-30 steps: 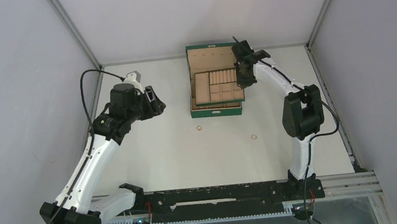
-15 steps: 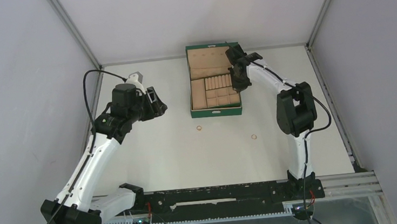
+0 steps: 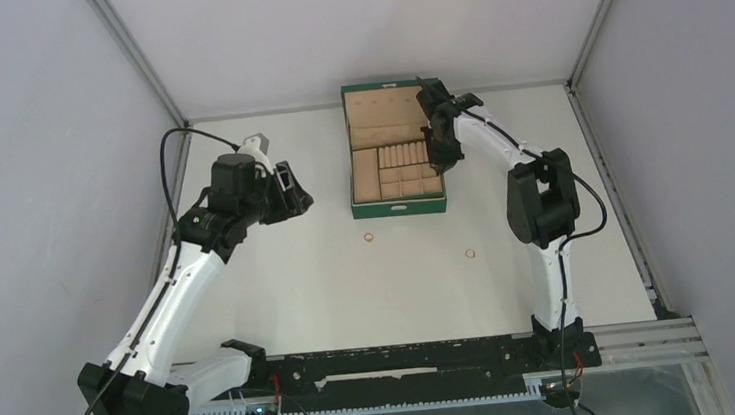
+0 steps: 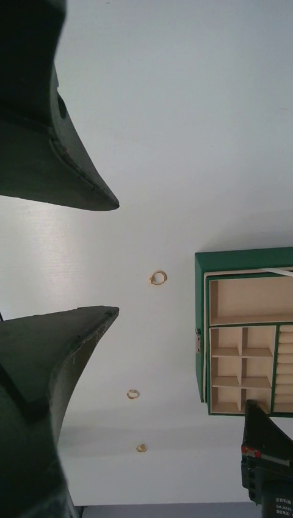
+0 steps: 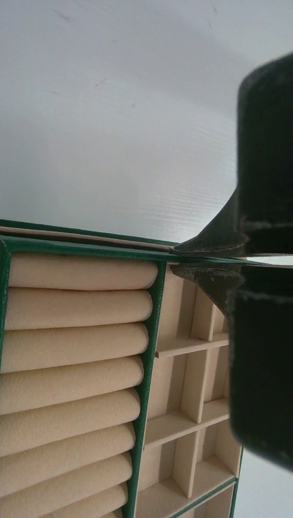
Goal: Organize the mixed jewelry
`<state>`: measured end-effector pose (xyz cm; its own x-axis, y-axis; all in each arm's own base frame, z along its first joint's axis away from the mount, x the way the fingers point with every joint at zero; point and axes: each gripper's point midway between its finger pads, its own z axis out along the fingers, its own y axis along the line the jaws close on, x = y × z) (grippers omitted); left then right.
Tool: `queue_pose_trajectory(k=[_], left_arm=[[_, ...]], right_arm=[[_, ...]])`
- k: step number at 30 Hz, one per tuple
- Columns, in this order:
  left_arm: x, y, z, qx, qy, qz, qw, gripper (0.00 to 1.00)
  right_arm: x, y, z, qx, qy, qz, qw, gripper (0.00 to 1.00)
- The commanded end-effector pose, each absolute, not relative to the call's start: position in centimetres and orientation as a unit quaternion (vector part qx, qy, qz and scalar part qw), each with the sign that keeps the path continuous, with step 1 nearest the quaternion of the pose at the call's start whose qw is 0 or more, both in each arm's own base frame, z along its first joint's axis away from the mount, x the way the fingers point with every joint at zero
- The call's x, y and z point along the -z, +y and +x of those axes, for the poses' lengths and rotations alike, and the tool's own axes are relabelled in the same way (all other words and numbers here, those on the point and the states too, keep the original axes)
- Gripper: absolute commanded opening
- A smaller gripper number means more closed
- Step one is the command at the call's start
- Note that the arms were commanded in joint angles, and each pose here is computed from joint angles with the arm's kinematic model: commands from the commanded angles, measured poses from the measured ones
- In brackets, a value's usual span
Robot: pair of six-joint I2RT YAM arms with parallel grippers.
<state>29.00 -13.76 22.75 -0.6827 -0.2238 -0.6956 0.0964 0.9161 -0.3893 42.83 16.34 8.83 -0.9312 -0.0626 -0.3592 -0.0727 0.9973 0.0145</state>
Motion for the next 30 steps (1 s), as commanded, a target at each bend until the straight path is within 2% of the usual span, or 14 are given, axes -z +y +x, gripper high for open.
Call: queue_pose_trajectory(k=[1,19,20,23,27,30], left_arm=[[-24.2,-14.1,29.6,0.215,0.883,-0.024,0.416,0.64],[-23.5,-14.4,29.5,0.219,0.888,-0.018,0.405,0.64],[-23.5,-14.4,29.5,0.219,0.887,-0.019,0.405,0.64],[-23.5,-14.5,29.5,0.221,0.887,-0.018,0.405,0.64],[-23.4,-14.7,29.6,0.224,0.887,-0.016,0.402,0.64],[-23.5,-14.9,29.7,0.229,0.887,-0.014,0.401,0.64]], right_arm=[[-9.5,17.6,41.9,-0.042,0.985,-0.033,0.162,0.0],[-8.5,17.8,40.8,-0.051,0.99,-0.033,0.13,0.01],[-8.4,17.8,40.8,-0.049,0.99,-0.031,0.131,0.14],[-9.5,17.4,41.1,-0.039,0.987,-0.025,0.153,0.38],[-12.1,17.0,41.6,-0.039,0.981,-0.022,0.191,0.53],[-14.6,16.8,41.9,-0.041,0.973,-0.019,0.224,0.54]])
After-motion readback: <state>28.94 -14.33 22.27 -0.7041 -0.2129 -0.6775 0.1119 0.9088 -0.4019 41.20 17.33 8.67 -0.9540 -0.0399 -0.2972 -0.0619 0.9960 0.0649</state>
